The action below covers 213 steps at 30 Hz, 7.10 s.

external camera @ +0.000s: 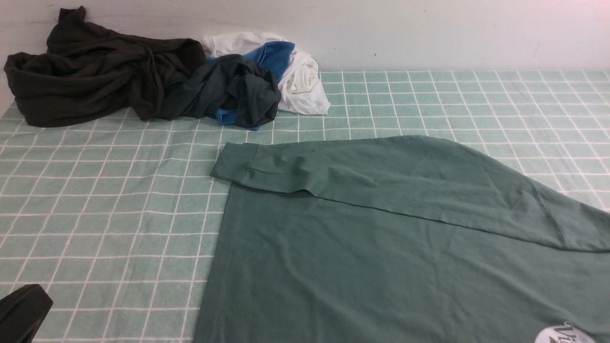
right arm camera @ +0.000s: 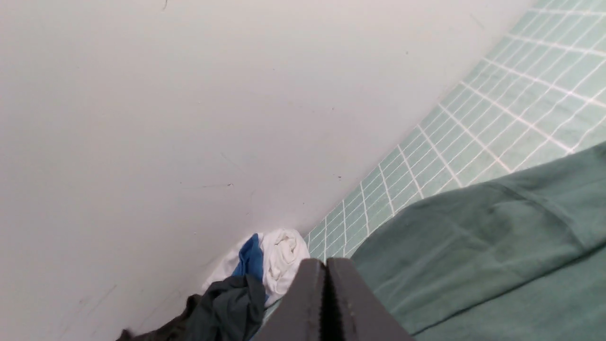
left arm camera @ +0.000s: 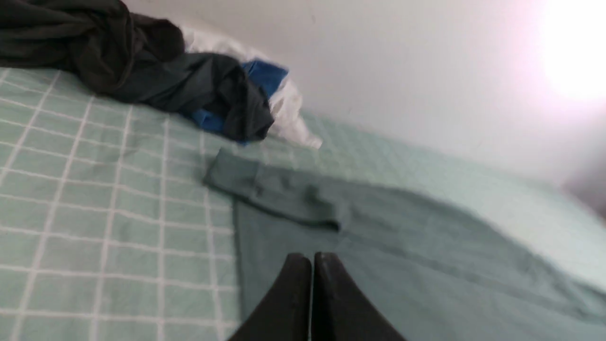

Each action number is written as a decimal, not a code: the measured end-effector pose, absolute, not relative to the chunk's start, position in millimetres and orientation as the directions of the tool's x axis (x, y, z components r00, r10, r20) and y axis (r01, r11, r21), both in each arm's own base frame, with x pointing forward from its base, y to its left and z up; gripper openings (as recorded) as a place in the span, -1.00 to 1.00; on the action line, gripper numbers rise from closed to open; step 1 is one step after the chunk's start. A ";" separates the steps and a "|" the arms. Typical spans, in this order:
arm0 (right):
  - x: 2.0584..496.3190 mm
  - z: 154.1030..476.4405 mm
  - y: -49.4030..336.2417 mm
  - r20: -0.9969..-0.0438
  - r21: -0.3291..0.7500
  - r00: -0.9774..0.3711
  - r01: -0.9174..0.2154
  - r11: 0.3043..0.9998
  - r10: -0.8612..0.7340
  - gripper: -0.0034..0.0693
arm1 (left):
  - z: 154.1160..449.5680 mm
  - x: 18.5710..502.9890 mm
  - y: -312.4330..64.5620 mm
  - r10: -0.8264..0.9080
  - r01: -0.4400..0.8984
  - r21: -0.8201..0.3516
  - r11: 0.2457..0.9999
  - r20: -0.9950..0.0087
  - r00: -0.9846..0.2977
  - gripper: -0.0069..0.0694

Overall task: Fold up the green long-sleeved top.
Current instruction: Use the left arm to clamp the cuff closest to it, then use the left arm to drag and place the cuff at the centered position on the left edge of the fabric, then use the left arm to clamp the cuff farthest from it, then use the left arm to drag and drop the cuff onto the cuff closest to the left arm, then use both arms simultaneously to clamp the lower edge of the clothing fabric

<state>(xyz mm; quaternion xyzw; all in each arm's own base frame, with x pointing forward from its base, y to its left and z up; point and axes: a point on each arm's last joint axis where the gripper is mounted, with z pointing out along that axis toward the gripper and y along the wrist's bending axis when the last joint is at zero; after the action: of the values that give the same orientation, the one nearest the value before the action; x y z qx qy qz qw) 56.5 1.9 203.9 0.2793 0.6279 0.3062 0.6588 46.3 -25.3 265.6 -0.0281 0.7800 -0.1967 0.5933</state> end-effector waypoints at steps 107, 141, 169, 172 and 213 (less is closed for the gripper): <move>162.0 306.9 39.6 -0.597 -0.096 -0.771 -0.205 0.974 -0.221 -0.94 | 197.8 465.8 -103.4 0.252 0.263 0.018 0.965 -0.358 -0.899 0.44; 177.6 288.8 42.7 -0.491 -0.142 -0.828 -0.232 0.962 -0.272 -0.94 | 319.1 425.9 -187.7 0.342 0.456 -0.156 0.876 -0.467 -0.816 -0.75; 135.9 322.5 29.9 -0.643 -0.109 -0.731 -0.206 0.972 -0.227 -0.94 | 209.7 259.4 -117.1 0.115 0.165 -0.234 0.958 -0.217 -0.970 -0.68; 138.6 319.8 32.8 -0.628 -0.099 -0.741 -0.225 0.969 -0.236 -0.94 | 209.1 259.4 -117.8 0.144 0.195 -0.234 0.952 -0.220 -0.965 -0.54; 114.8 308.8 52.4 -0.451 0.001 -0.778 -0.491 0.871 -0.437 -0.94 | 148.2 137.1 -186.1 0.961 0.969 0.009 0.248 0.127 -0.247 -0.01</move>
<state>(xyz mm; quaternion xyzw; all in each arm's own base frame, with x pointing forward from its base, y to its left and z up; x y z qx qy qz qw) 114.8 52.4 308.8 -0.2466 0.9410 0.0594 0.2240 137.1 -186.1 148.2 0.6118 0.7884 0.0425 -0.0473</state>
